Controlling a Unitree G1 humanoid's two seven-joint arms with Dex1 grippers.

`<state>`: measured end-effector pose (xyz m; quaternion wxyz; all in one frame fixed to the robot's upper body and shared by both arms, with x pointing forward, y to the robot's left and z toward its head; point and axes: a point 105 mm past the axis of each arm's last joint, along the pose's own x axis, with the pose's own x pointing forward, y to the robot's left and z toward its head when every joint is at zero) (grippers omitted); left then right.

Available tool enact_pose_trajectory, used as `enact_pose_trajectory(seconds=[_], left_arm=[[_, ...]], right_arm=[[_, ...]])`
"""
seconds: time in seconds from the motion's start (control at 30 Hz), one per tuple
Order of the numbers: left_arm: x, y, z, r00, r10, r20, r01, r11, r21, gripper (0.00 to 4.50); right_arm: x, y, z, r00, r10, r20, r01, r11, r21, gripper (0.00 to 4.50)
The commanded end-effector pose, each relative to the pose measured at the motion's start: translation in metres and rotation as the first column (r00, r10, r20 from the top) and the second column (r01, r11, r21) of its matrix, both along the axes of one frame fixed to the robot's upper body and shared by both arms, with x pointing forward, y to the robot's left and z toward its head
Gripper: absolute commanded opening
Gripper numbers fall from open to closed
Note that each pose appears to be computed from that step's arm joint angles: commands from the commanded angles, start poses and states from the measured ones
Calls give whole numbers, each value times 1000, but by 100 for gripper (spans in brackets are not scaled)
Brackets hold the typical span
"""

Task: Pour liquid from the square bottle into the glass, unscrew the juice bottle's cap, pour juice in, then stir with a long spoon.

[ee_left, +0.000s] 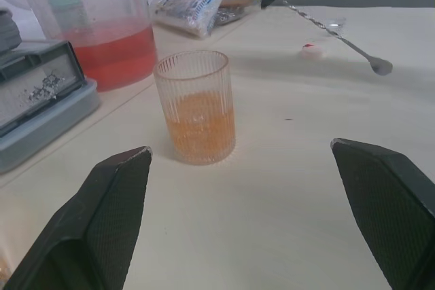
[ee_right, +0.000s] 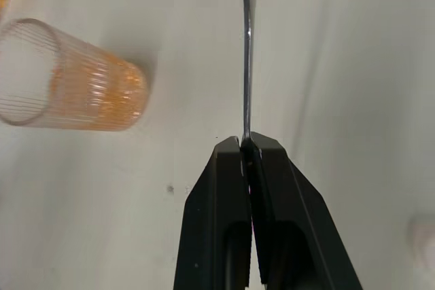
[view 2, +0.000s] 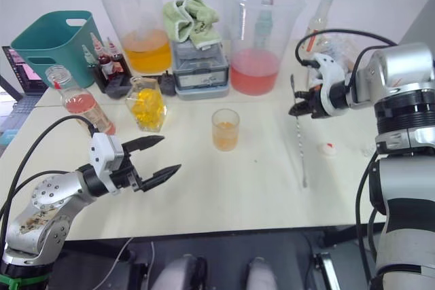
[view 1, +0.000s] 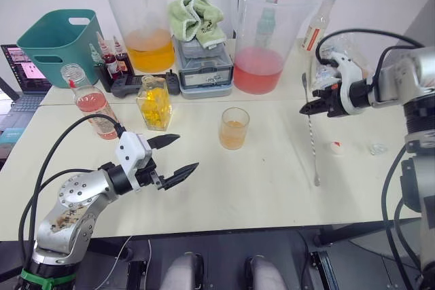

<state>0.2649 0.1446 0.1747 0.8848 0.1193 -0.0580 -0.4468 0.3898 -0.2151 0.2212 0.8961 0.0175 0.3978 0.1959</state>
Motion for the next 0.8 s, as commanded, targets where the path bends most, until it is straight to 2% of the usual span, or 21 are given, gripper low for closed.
enact_pose_trajectory(seconds=[0.03,0.43,0.57,0.7,0.8], left_arm=[[-6,0,12,998,15,61,-16,1000,21,448],[-13,3,7,997,72,36,-73,996,46,448],[-15,3,6,997,76,29,-78,995,66,448],[-18,0,3,998,67,9,-68,993,92,450],[-19,2,4,997,73,5,-73,992,101,450]], right_arm=[[8,-4,-7,1000,11,21,-10,999,-52,0],[23,3,-61,994,-72,-86,69,997,-33,0],[23,5,-69,991,-78,-105,77,997,-17,0],[25,7,-67,992,-86,-96,86,996,-4,132],[27,7,-55,993,-89,-73,91,996,19,238]])
